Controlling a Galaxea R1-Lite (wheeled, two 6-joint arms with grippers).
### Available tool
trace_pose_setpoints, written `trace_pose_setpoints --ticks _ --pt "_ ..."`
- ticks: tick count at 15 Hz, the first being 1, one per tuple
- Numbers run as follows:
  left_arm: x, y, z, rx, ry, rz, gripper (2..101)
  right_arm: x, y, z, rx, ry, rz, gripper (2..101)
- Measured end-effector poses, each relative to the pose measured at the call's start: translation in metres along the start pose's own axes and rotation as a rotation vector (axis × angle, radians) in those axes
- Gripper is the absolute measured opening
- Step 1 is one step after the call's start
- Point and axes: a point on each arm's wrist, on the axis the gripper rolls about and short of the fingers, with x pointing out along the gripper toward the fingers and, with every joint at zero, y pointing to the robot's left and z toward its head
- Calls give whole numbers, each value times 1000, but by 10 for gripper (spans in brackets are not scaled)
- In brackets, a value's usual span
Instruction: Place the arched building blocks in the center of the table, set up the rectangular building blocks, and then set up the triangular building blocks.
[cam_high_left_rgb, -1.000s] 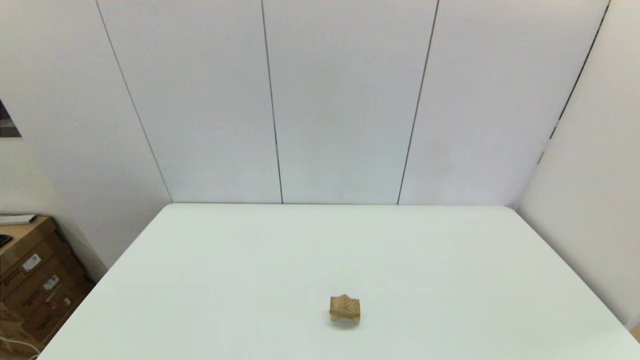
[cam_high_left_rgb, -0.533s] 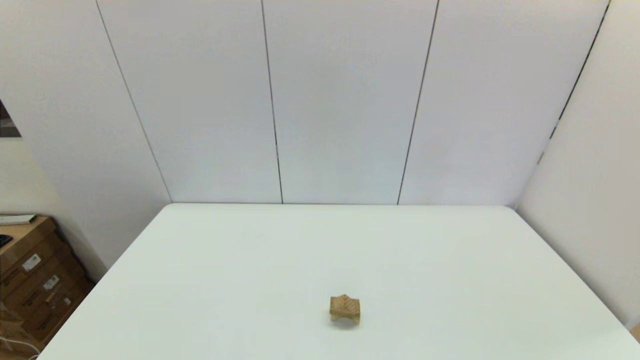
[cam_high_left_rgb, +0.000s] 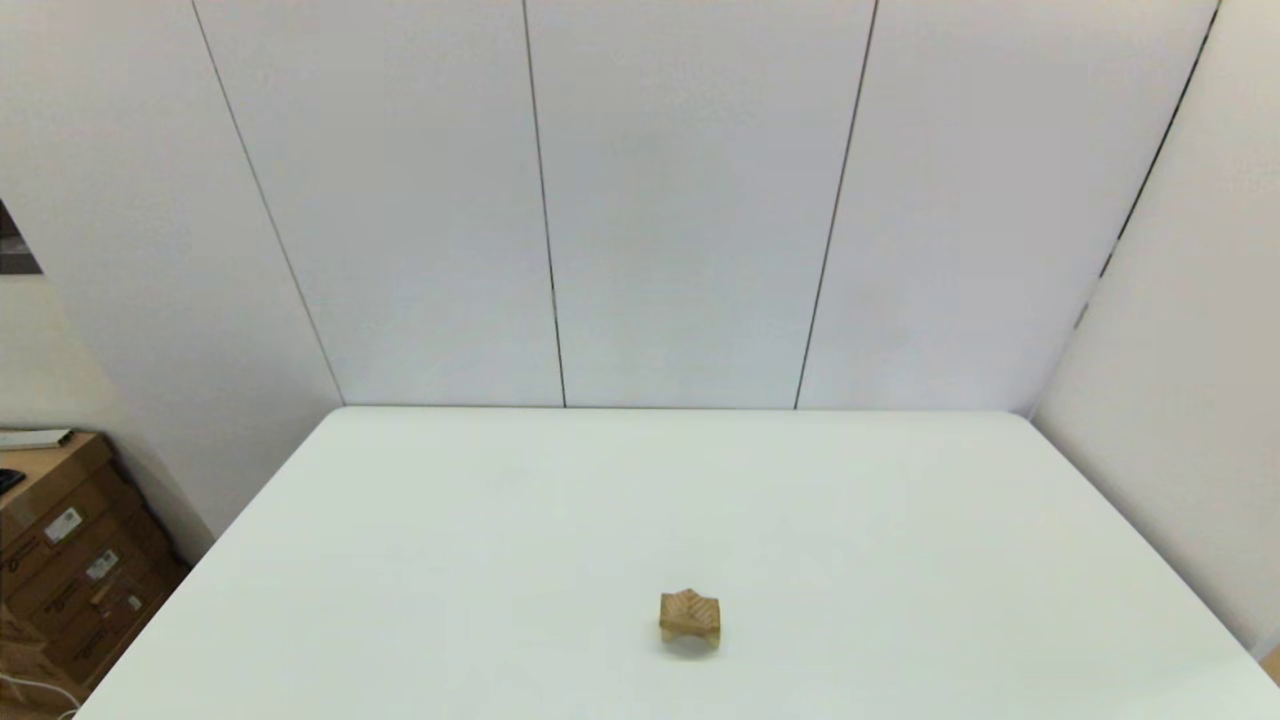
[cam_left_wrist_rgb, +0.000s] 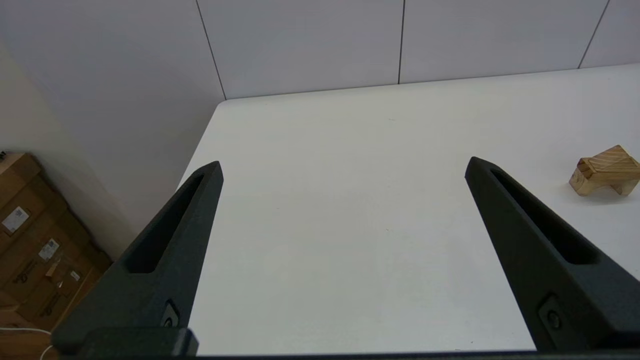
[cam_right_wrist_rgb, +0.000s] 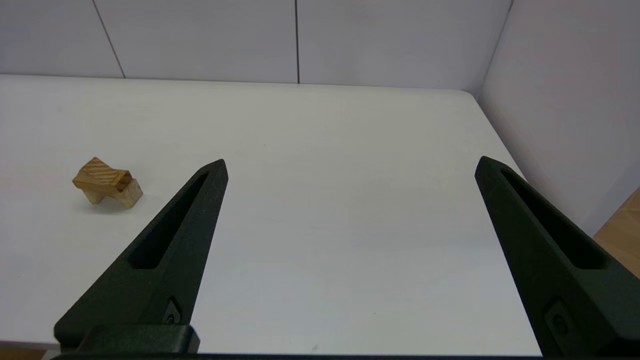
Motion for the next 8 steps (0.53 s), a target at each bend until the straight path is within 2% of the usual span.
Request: trace_pose_setpoints --ticks 8 --pt "0 0 0 0 0 1 977 0 0 0 0 0 1 980"
